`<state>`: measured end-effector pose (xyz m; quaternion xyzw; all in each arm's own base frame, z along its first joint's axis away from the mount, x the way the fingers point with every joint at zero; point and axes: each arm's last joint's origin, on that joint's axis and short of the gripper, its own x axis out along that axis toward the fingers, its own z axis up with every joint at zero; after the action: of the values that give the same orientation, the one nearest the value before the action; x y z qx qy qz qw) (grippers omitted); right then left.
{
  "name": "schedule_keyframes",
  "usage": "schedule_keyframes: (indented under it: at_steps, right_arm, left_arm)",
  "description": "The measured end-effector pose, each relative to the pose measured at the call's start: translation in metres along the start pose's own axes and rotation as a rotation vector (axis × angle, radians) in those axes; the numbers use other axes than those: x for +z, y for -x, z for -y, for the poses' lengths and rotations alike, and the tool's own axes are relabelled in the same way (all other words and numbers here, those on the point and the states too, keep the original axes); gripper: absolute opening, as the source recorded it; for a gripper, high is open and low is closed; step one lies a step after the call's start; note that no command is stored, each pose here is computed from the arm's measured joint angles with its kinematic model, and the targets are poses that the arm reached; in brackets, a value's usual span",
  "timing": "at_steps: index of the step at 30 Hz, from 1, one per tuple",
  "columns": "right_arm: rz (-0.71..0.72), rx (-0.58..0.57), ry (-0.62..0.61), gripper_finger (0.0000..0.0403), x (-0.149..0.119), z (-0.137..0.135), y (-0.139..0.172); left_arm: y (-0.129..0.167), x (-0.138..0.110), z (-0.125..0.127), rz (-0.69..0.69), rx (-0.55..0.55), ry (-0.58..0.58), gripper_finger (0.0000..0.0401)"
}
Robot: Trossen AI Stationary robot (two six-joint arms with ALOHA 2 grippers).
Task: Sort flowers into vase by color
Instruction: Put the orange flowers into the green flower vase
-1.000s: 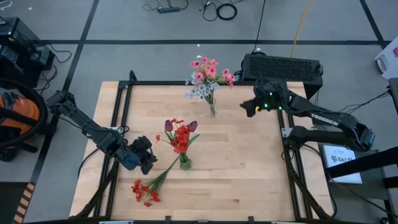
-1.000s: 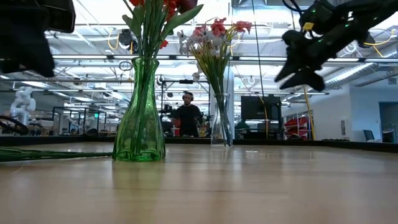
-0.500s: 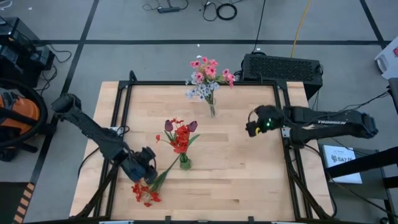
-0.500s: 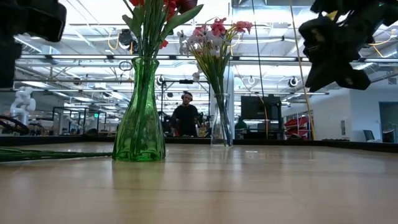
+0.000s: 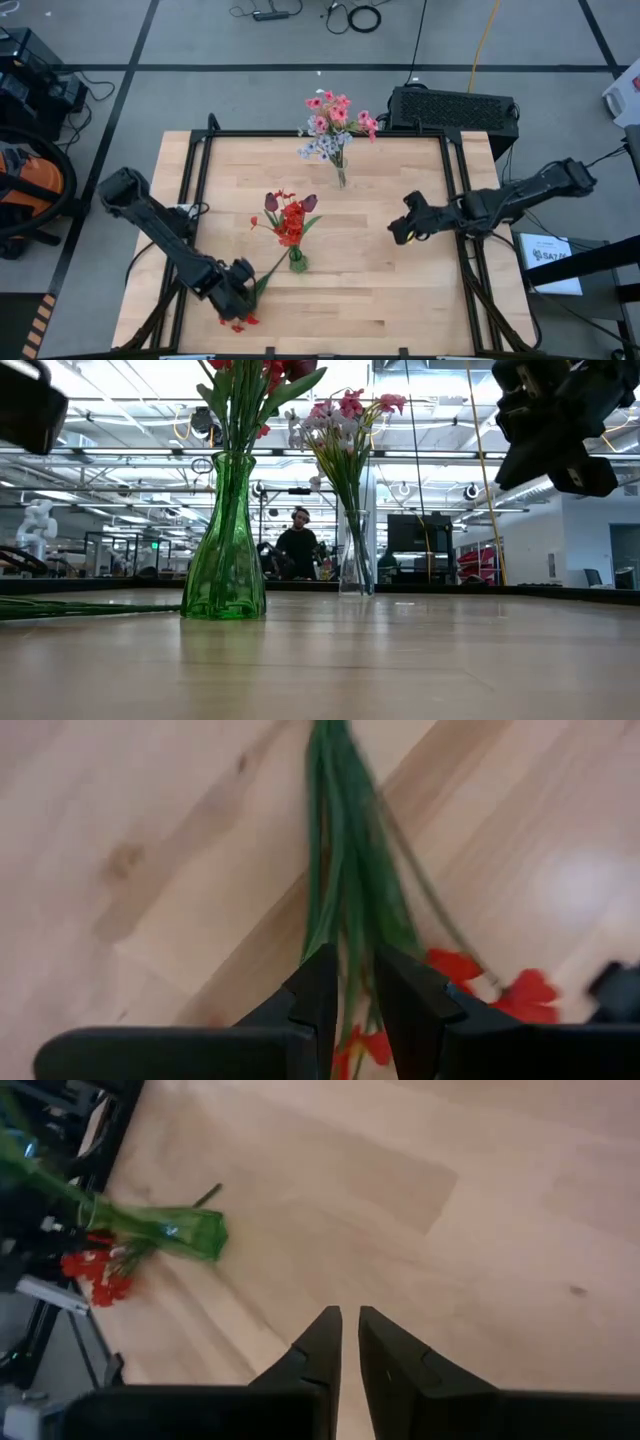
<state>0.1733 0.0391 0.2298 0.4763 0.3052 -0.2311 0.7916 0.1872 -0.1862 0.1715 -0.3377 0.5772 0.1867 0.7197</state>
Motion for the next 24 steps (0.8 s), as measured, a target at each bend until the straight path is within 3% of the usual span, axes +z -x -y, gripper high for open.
schedule_keyframes:
  at_steps: [11,19,24]
  right_arm:
    - [-0.094,0.016,0.045,0.0031,-0.037,-0.018,-0.031]
    - [-0.135,0.021,0.024,0.0031,-0.055,-0.023,-0.043]
    - [-0.146,0.061,0.012,0.0031,-0.061,-0.028,-0.046]
  left_arm:
    - [-0.031,-0.012,0.007,-0.112,0.023,-0.030,0.0072]
    - [-0.030,-0.028,0.007,-0.242,0.022,-0.075,0.0008]
    - [-0.023,-0.040,0.014,-0.317,-0.024,-0.205,0.0004]
